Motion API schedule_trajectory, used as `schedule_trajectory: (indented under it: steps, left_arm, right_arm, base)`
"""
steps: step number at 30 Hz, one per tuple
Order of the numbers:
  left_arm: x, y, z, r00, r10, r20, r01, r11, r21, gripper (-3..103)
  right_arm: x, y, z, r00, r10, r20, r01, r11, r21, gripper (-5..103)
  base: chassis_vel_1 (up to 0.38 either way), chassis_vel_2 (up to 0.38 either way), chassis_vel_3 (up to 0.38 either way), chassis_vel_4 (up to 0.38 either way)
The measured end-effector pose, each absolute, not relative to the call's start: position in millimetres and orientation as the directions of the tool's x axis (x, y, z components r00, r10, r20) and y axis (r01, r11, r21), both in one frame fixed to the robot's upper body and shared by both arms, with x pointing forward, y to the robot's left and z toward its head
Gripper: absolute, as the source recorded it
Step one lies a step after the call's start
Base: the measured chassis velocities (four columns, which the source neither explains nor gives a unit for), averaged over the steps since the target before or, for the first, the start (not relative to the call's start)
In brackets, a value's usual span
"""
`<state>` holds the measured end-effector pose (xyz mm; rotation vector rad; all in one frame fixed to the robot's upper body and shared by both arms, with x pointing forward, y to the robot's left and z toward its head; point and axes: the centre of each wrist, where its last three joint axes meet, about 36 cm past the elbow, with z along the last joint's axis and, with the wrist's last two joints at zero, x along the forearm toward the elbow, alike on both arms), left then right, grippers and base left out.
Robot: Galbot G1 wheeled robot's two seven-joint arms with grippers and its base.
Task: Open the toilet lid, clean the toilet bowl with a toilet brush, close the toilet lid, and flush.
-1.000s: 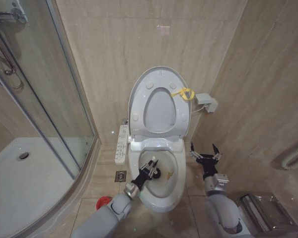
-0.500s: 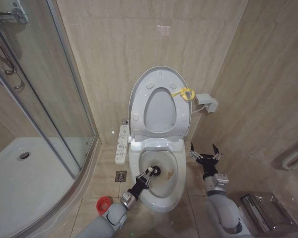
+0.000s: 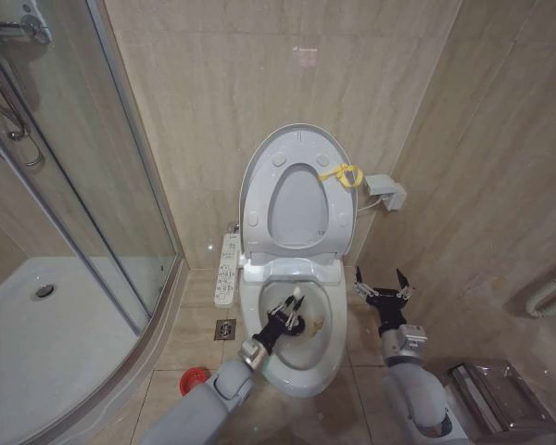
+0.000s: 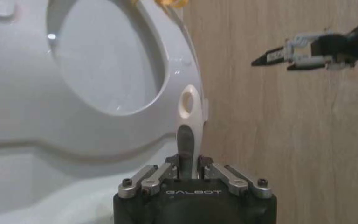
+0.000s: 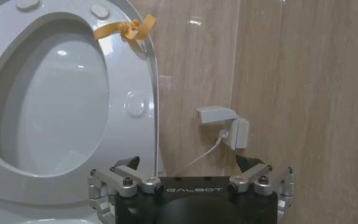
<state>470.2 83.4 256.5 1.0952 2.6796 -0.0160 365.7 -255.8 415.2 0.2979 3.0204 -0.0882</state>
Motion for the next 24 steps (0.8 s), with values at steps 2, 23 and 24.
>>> schedule_trajectory:
  steps: [2, 23, 24]
  left_arm:
    - [471, 73, 261, -0.678, 0.693, -0.245, 0.699, 0.711, 0.076, 19]
    - [503, 19, 266, -0.622, 0.734, -0.271, 0.745, 0.662, 0.084, 18]
    - [501, 20, 258, -0.629, 0.735, -0.253, 0.744, 0.663, 0.079, 18]
  right_arm:
    - [366, -256, 415, -0.975, 0.192, -0.11, 0.198, 0.979, -0.047, 100]
    - [366, -256, 415, -0.975, 0.192, -0.11, 0.198, 0.979, -0.047, 100]
    - [366, -256, 415, -0.975, 0.192, -0.11, 0.198, 0.979, -0.047, 100]
  base:
    - [0.0, 0.0, 0.0, 0.0]
    - [0.0, 0.0, 0.0, 0.0]
    - [0.0, 0.0, 0.0, 0.0]
